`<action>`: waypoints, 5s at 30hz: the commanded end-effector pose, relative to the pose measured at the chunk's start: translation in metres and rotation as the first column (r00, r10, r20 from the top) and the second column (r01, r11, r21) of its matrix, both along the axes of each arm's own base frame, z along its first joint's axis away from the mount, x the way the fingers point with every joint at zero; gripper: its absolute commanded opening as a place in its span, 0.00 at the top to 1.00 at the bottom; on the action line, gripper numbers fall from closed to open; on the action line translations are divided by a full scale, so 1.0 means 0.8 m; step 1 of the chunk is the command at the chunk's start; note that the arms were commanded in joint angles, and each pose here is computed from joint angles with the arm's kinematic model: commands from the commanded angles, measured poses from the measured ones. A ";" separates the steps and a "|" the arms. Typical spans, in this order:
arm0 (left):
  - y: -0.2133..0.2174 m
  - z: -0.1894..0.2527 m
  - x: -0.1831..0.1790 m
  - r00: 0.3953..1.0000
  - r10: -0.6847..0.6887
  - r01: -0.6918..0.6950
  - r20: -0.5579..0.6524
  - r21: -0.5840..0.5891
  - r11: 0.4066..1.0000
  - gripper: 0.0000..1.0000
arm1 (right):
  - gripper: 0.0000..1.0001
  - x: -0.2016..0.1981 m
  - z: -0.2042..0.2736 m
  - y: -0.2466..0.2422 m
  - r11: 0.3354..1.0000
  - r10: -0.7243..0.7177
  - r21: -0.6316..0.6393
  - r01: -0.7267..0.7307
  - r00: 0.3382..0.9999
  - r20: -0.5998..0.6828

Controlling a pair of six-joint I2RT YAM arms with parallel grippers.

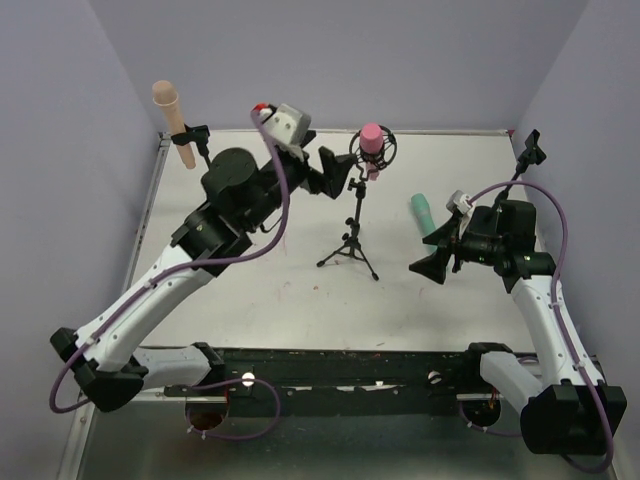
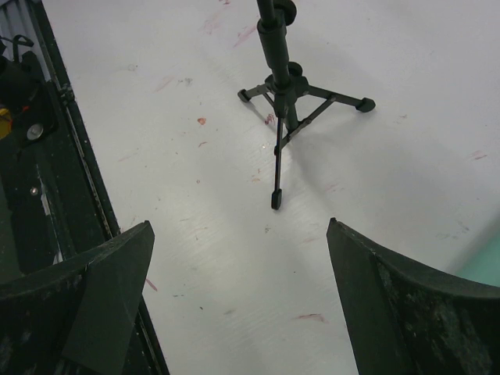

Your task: Attach the microphones to the stand

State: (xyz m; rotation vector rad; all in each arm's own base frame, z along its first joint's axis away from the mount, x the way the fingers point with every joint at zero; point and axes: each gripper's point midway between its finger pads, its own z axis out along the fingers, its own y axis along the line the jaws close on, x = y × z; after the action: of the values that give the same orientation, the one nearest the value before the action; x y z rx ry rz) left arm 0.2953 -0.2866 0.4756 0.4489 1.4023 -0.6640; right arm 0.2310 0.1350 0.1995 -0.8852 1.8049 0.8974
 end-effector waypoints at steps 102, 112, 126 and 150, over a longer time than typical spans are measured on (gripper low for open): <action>0.365 -0.233 0.074 0.679 0.696 -0.685 0.234 -0.140 0.715 1.00 | 0.00 0.008 -0.036 -0.008 0.999 -0.019 -0.040 0.019 1.000 0.008; 0.356 -0.242 0.070 0.714 0.668 -0.658 0.209 -0.124 0.743 0.71 | 0.00 0.008 -0.036 -0.007 0.999 -0.017 -0.041 0.017 1.000 0.009; 0.371 -0.236 0.043 0.684 0.722 -0.697 0.104 -0.197 0.689 0.19 | 0.00 0.007 -0.034 -0.007 0.999 -0.017 -0.043 0.018 1.000 0.018; 0.201 -0.231 -0.121 0.989 0.002 -0.017 -0.148 -0.104 0.994 0.01 | 0.00 0.021 0.069 -0.048 0.957 -0.198 -0.209 0.202 0.979 0.039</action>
State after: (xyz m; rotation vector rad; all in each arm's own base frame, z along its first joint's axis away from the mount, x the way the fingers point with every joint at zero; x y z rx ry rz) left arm 0.2302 -0.0771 0.3100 0.0403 1.4135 -0.5582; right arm 0.2450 0.1202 0.2294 -0.9168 1.8419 0.7417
